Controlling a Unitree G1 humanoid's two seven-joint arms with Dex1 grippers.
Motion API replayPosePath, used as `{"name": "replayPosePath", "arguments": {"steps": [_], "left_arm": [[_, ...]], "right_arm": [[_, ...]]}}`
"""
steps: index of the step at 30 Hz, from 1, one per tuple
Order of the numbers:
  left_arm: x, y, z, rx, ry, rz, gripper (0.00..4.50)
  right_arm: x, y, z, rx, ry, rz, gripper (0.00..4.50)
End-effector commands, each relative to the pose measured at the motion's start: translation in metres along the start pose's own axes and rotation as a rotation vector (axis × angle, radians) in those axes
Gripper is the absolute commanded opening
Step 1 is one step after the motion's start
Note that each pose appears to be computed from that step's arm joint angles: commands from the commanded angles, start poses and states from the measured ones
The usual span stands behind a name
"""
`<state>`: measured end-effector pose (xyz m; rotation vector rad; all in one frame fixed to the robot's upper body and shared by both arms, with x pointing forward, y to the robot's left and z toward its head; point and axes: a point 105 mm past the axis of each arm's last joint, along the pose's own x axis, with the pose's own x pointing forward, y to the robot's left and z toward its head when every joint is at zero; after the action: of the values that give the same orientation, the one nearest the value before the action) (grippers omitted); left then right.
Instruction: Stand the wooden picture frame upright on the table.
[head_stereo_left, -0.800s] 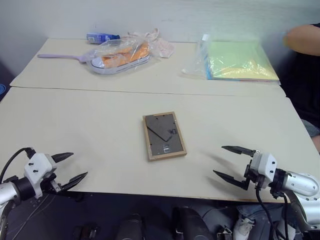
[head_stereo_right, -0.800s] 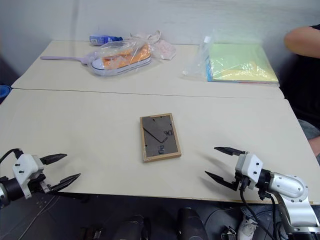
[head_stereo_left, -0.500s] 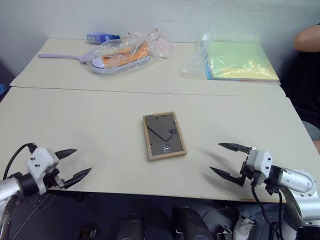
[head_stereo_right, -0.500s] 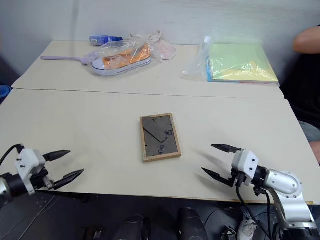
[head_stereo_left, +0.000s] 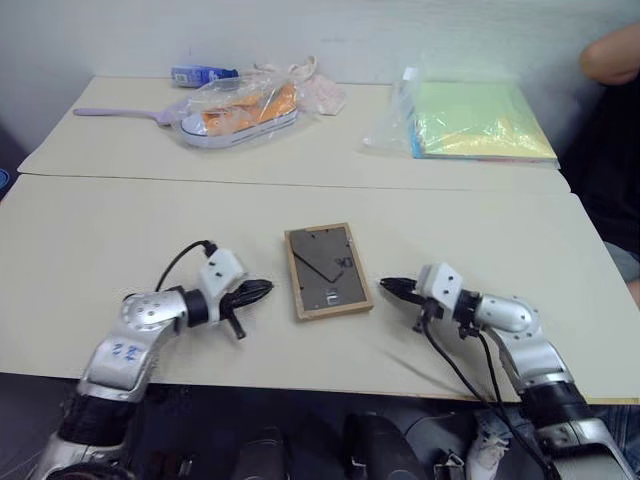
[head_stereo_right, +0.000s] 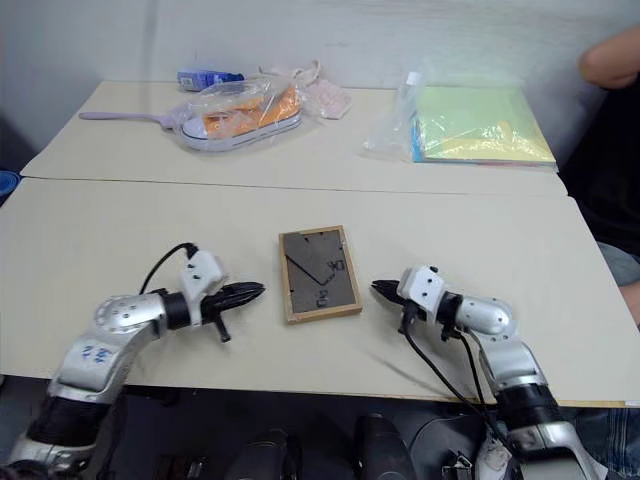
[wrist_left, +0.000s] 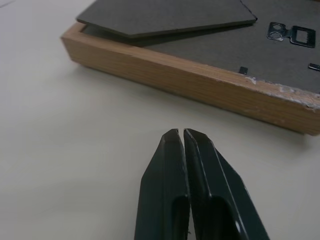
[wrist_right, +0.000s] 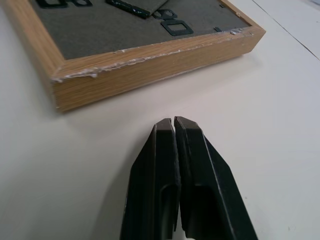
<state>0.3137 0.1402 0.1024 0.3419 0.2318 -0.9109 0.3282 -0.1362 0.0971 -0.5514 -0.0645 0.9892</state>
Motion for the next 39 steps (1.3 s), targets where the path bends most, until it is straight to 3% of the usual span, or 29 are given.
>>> {"name": "replayPosePath", "arguments": {"steps": [1, 8, 14, 17, 19, 23, 25, 27, 39], "left_arm": [[0.014, 0.0, 0.006, 0.018, 0.007, 0.0, 0.33], [0.022, 0.003, 0.011, -0.009, -0.009, 0.016, 0.33], [-0.002, 0.011, -0.002, -0.076, 0.044, 0.038, 0.33], [-0.026, 0.011, -0.009, -0.349, 0.098, -0.017, 0.87], [-0.042, -0.008, -0.011, -0.594, 0.191, -0.171, 1.48], [-0.048, -0.015, 0.002, -0.834, 0.28, -0.255, 2.75], [-0.043, -0.019, 0.005, -0.907, 0.333, -0.309, 3.4], [-0.027, -0.015, 0.011, -0.951, 0.303, -0.313, 3.99], [0.031, -0.034, 0.03, -1.024, 0.332, -0.381, 3.99]], "right_arm": [[0.008, 0.01, 0.014, -0.028, -0.046, 0.037, 0.0], [0.01, 0.03, 0.029, -0.017, -0.054, 0.08, 0.0], [-0.002, 0.026, 0.024, -0.005, 0.005, 0.043, 0.0], [-0.009, 0.022, 0.024, -0.029, 0.033, 0.055, 0.0], [-0.012, 0.023, 0.027, -0.044, 0.048, 0.08, 0.0], [-0.01, 0.027, 0.032, -0.051, 0.059, 0.106, 0.0], [-0.008, 0.028, 0.034, -0.052, 0.064, 0.11, 0.0], [-0.005, 0.028, 0.035, -0.053, 0.07, 0.108, 0.0], [0.004, 0.032, 0.041, -0.07, 0.069, 0.119, 0.0]]}}
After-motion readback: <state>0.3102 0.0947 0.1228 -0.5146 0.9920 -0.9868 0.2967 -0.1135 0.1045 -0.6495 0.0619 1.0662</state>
